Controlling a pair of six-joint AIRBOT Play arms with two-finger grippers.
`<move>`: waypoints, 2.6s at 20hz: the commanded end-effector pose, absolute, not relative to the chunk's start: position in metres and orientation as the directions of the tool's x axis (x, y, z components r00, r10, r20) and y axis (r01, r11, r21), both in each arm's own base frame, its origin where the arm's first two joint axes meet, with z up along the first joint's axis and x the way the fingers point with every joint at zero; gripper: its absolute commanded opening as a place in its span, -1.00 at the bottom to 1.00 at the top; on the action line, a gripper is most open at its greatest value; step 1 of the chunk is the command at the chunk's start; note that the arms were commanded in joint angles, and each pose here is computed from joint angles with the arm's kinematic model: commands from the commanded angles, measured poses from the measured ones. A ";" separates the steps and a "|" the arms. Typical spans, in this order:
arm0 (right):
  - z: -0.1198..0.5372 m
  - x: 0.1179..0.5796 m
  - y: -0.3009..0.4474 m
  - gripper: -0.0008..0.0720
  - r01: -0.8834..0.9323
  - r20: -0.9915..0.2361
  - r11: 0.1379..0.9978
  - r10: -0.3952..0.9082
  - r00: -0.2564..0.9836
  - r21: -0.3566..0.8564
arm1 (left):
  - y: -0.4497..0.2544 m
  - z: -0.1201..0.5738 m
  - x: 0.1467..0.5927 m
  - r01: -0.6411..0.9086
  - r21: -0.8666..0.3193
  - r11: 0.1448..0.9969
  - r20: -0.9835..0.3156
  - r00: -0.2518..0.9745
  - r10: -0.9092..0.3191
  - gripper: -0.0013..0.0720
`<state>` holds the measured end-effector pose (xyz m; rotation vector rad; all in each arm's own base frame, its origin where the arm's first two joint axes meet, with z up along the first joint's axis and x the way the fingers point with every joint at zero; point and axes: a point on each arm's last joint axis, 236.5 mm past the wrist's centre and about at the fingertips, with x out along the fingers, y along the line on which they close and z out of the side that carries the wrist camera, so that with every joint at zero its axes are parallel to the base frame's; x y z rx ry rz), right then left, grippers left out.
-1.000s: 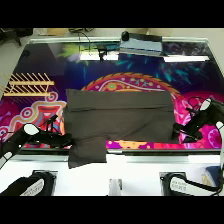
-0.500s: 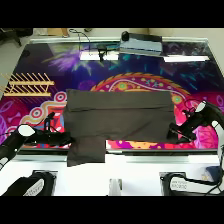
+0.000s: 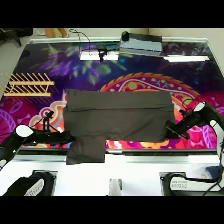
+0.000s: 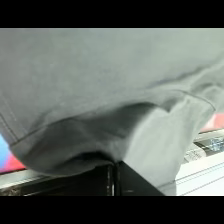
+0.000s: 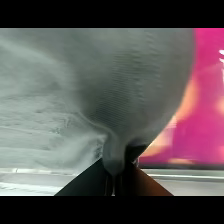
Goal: Fold the shirts.
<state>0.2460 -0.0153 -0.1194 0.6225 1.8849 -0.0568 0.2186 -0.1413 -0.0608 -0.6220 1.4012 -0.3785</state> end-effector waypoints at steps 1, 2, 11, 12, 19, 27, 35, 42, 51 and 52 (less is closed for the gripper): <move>-0.114 0.254 -0.017 -0.89 0.388 -0.891 0.879 0.386 -0.241 0.276 | -0.142 -0.050 0.226 -0.050 -0.613 0.788 -0.783 0.175 -0.598 -0.86; -0.105 0.260 -0.019 -0.89 0.358 -0.899 0.889 0.379 -0.219 0.287 | -0.143 -0.038 0.235 0.004 -0.612 0.791 -0.775 0.195 -0.601 -0.86; 0.009 0.416 -0.049 -0.90 0.221 -0.930 0.938 0.190 0.315 0.267 | -0.121 0.084 0.390 0.112 -0.525 0.844 -0.701 0.506 -0.503 -0.86; 0.010 0.432 -0.045 -0.90 0.208 -0.924 0.944 0.175 0.340 0.255 | -0.121 0.073 0.402 0.095 -0.529 0.843 -0.714 0.487 -0.503 -0.86; -0.030 0.508 -0.044 -0.89 0.245 -0.933 0.947 0.116 0.340 0.207 | -0.109 0.025 0.458 0.009 -0.540 0.841 -0.758 0.430 -0.491 -0.86; -0.063 0.523 -0.011 0.65 0.213 -0.904 0.908 0.282 0.323 0.359 | -0.111 -0.042 0.458 -0.162 -0.574 0.803 -0.802 0.308 -0.511 0.45; -0.056 0.503 -0.096 0.95 0.344 -0.922 0.875 0.241 0.304 0.342 | -0.110 0.057 0.459 -0.012 -0.611 0.792 -0.742 0.359 -0.566 0.44; -0.092 0.510 -0.070 0.95 0.360 -0.888 0.818 0.365 0.280 0.449 | -0.149 0.141 0.432 0.165 -0.604 0.779 -0.661 0.441 -0.607 0.44; -0.109 0.514 -0.012 0.61 0.340 -0.856 0.786 0.464 0.228 0.517 | -0.190 0.168 0.409 0.260 -0.627 0.734 -0.614 0.415 -0.671 0.44; -0.109 0.514 -0.007 0.05 0.334 -0.856 0.789 0.467 0.222 0.517 | -0.193 0.167 0.408 0.265 -0.627 0.732 -0.614 0.410 -0.675 0.44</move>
